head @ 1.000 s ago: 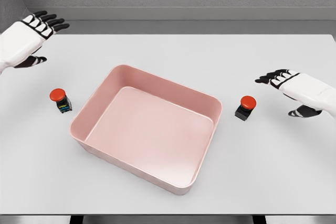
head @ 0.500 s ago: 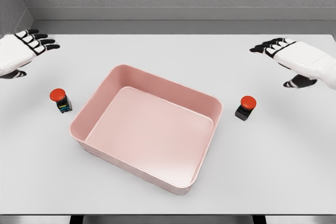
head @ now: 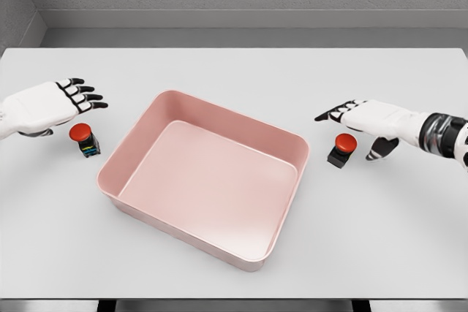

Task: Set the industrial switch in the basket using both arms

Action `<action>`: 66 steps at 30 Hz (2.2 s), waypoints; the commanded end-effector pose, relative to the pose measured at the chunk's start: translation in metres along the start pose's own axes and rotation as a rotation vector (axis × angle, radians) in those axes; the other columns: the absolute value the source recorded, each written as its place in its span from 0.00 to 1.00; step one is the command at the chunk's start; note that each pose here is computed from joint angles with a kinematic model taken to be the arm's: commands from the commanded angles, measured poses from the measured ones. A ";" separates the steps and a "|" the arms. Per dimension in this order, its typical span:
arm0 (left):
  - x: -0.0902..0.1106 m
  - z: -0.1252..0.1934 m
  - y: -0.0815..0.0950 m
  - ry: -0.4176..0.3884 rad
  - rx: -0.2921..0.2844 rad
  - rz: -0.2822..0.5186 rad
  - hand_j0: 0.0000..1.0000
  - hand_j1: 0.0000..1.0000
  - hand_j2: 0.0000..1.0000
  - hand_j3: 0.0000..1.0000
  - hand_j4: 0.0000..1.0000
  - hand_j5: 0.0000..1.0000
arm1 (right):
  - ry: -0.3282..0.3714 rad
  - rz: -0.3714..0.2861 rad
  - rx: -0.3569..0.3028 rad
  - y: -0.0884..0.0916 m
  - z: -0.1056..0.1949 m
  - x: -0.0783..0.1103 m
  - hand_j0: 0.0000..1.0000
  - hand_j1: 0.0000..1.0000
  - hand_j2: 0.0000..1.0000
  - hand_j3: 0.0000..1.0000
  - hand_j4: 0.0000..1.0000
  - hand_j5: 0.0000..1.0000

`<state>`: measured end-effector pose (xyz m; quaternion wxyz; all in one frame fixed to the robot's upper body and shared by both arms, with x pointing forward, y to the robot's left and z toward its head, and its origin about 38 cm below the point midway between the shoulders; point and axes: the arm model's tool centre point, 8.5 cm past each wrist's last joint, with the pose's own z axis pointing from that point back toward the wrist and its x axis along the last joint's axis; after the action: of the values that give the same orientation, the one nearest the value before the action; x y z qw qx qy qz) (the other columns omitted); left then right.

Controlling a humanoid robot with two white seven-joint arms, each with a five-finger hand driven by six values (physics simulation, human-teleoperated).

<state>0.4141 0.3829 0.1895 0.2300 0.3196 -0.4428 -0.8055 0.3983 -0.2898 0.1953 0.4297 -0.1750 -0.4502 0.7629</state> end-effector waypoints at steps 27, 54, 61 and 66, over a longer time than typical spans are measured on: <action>0.035 -0.019 -0.013 -0.077 -0.081 -0.110 0.93 0.93 0.93 0.93 0.93 0.93 | -0.048 0.014 0.034 0.010 -0.008 0.010 0.59 0.59 0.59 0.59 0.59 0.59; 0.014 0.003 0.009 -0.034 -0.062 -0.076 0.25 0.25 0.25 0.25 0.25 0.25 | -0.040 0.031 0.008 -0.003 -0.004 0.008 0.46 0.46 0.46 0.46 0.46 0.46; -0.006 0.018 0.042 0.012 0.075 -0.003 0.25 0.25 0.25 0.25 0.25 0.25 | -0.039 0.043 -0.011 -0.013 -0.003 0.008 0.45 0.45 0.45 0.45 0.45 0.45; 0.014 0.016 0.072 -0.063 0.192 0.026 0.25 0.25 0.25 0.25 0.25 0.25 | -0.032 0.058 -0.031 -0.025 0.001 0.006 0.45 0.45 0.45 0.45 0.45 0.45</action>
<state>0.4035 0.3573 0.2442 0.1998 0.3218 -0.5040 -0.7762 0.4070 -0.2789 0.2173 0.3961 -0.1827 -0.4642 0.7709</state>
